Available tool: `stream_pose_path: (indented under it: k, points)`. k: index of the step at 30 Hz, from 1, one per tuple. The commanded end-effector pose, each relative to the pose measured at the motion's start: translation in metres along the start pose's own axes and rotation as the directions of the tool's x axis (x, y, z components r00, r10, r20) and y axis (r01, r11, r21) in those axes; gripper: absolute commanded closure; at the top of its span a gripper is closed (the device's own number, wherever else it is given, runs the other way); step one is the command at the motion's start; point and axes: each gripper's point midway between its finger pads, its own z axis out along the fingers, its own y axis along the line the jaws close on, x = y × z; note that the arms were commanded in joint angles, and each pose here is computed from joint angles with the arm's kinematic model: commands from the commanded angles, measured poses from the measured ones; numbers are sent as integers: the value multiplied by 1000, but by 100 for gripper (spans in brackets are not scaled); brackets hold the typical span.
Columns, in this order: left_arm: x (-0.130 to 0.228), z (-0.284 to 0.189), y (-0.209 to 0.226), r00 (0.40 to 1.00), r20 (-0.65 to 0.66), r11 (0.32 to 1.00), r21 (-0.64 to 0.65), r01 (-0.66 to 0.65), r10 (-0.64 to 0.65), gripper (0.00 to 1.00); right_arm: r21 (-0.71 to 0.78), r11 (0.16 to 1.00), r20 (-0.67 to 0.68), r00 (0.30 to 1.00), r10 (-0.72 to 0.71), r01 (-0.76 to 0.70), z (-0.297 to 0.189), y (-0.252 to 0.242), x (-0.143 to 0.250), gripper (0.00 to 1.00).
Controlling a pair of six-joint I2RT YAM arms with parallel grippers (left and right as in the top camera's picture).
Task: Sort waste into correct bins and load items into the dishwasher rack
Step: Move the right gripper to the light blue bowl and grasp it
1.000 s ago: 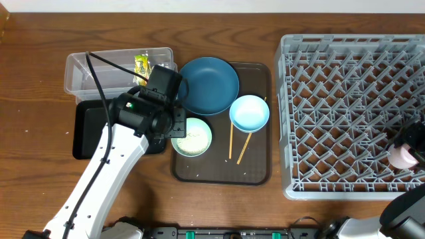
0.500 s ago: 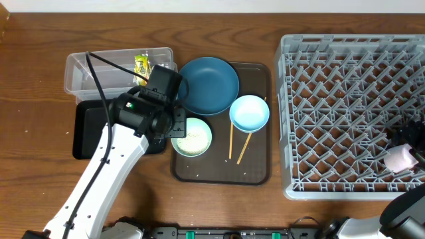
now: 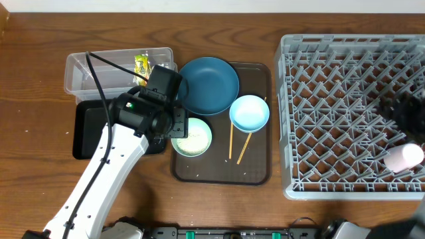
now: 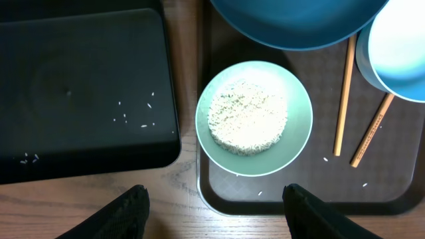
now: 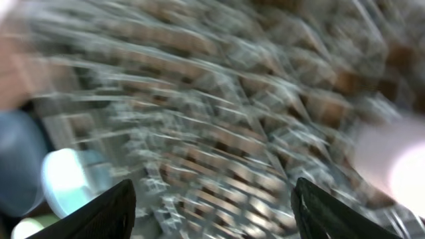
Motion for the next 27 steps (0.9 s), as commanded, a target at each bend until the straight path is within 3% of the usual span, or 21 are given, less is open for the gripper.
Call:
stream_pose_path:
  k: [1, 6, 13, 21, 27]
  points:
    - [-1, -2, 3, 1000, 9, 1000, -11, -9, 9, 32, -162, 960, 81, 973, -216, 227, -20, 75, 4, 27]
    - [-1, -2, 2, 1000, 7, 1000, -4, -9, 9, 27, -245, 845, 140, 879, -455, 476, -13, 160, 28, 28]
    - [0, -2, 2, 1000, 3, 1000, -5, -9, 9, 26, -216, 717, 138, 747, -650, 663, 30, 229, 65, 25]
    - [1, -2, 10, 999, -6, 999, -20, 45, -45, 26, -143, 674, -37, 676, -736, 725, 113, 241, 109, 24]
    - [4, -2, 44, 985, -36, 984, -67, 163, -166, 25, -35, 711, -145, 700, -699, 702, 160, 225, 122, 29]
